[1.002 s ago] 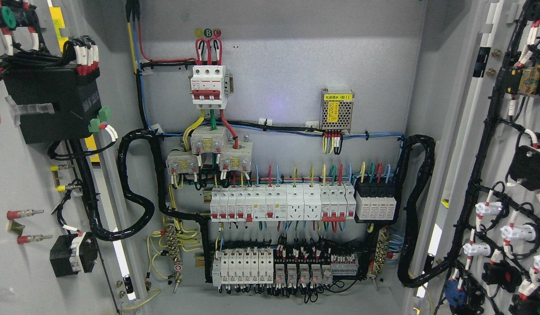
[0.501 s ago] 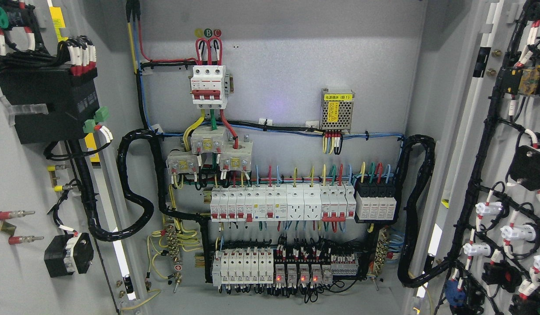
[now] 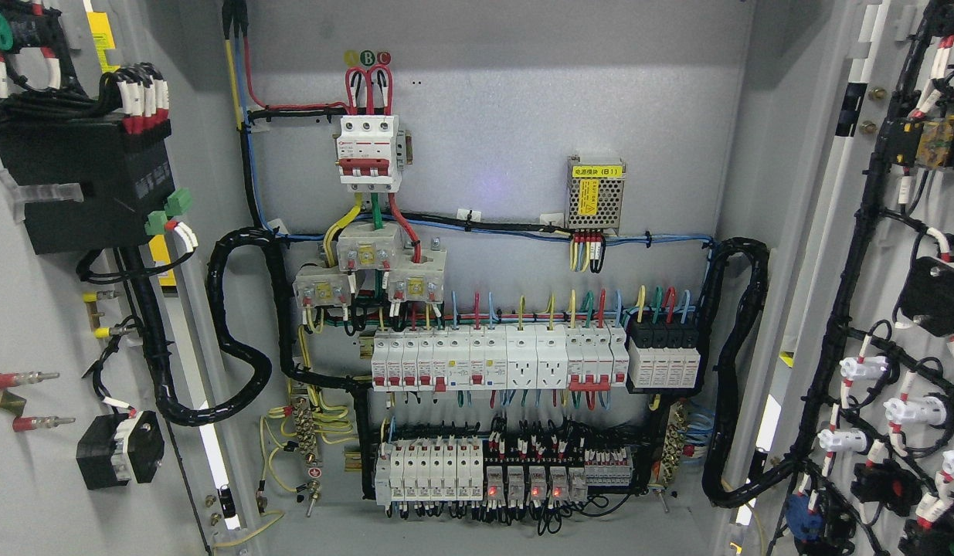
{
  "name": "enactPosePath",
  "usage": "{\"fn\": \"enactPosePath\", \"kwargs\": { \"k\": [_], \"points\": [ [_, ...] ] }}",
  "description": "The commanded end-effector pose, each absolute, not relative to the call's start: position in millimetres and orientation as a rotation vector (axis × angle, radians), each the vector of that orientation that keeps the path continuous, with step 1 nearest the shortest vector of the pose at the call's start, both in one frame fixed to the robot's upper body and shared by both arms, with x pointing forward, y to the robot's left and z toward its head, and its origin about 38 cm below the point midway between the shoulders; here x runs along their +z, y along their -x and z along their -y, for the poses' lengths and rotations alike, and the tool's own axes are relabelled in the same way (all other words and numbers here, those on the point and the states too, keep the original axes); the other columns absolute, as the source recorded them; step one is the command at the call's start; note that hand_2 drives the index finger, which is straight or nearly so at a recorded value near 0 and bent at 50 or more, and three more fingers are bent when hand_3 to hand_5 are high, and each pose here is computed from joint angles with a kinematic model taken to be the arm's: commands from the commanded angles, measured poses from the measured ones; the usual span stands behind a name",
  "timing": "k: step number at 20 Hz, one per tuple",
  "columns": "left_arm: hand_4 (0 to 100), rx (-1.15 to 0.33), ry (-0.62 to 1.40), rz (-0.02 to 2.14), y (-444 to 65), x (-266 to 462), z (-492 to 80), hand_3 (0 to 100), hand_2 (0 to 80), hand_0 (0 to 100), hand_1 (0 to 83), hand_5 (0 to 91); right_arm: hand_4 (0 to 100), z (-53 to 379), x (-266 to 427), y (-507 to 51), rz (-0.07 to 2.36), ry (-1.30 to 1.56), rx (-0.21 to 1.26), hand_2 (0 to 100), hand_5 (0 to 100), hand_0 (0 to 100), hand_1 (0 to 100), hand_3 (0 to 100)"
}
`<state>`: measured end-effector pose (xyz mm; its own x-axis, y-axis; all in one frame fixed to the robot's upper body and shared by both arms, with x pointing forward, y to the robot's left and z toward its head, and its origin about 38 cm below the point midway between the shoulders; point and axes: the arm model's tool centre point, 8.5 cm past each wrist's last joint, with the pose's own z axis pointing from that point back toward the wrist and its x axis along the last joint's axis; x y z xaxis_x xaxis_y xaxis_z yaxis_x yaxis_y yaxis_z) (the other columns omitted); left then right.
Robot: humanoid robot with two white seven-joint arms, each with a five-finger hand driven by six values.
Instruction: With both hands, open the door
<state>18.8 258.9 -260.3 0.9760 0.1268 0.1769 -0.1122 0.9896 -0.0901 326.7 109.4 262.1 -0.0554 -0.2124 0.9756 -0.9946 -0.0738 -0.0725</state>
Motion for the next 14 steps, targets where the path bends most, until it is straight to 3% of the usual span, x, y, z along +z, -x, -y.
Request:
{"fn": "enactPosePath", "kwargs": {
  "k": [1, 14],
  "points": [
    [0, 0.117, 0.115, 0.230, -42.4, -260.5, -240.5, 0, 0.0, 0, 0.0, 0.0, 0, -109.7, 262.0, -325.4, 1.376, -1.401, 1.210, 0, 0, 27, 0, 0],
    [0, 0.117, 0.116, 0.230, -42.4, -260.5, -239.5, 0, 0.0, 0, 0.0, 0.0, 0, -96.1, 257.4, -335.9, 1.396, -1.388, 1.140, 0, 0, 27, 0, 0]
  ]
}}
